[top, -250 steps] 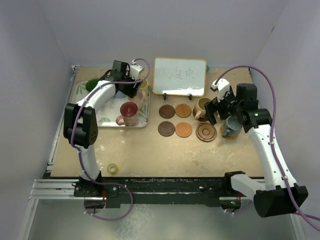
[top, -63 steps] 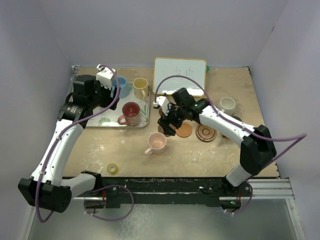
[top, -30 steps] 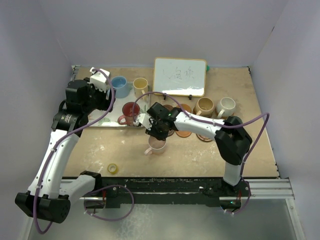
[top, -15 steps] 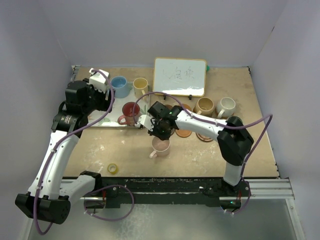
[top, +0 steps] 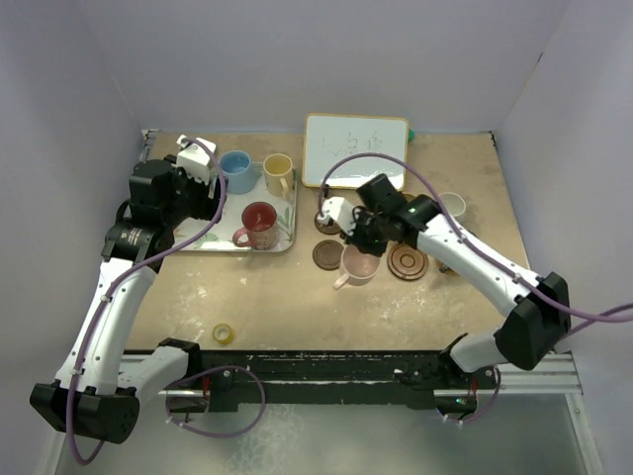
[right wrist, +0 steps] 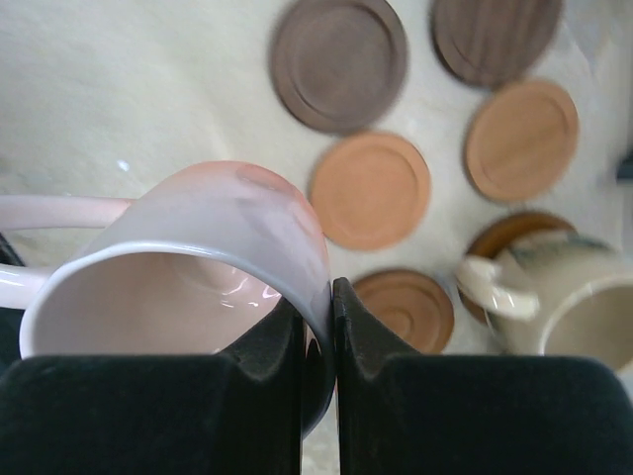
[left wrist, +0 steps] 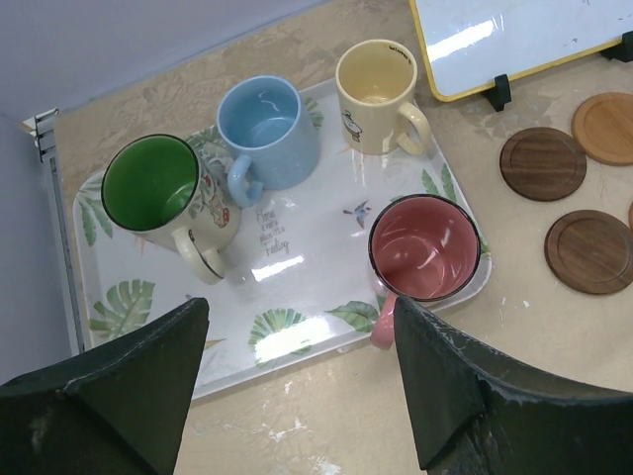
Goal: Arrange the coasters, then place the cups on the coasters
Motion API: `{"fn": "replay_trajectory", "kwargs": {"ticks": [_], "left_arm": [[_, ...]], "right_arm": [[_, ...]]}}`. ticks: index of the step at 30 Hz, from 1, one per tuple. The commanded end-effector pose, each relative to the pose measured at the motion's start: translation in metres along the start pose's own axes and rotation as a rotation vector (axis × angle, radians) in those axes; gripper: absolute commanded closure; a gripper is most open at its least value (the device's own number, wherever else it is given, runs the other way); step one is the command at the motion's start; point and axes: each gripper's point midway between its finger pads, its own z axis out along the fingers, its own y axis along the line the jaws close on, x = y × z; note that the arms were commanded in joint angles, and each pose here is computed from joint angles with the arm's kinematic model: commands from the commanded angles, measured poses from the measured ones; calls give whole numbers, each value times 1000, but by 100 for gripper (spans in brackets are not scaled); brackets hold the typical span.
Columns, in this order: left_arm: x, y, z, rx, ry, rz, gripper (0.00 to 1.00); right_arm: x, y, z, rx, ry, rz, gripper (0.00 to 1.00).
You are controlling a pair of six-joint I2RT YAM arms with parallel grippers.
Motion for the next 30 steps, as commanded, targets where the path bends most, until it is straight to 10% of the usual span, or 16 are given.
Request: {"fn": "replay_trajectory", "kwargs": {"ticks": [1, 30], "left_arm": [[-16, 6, -4, -18, -58, 30, 27], [-10, 5, -1, -10, -41, 47, 27]], "right_arm": [[34, -23, -30, 57, 2, 44, 100], [156, -116, -6, 62, 98, 150, 100]]}}
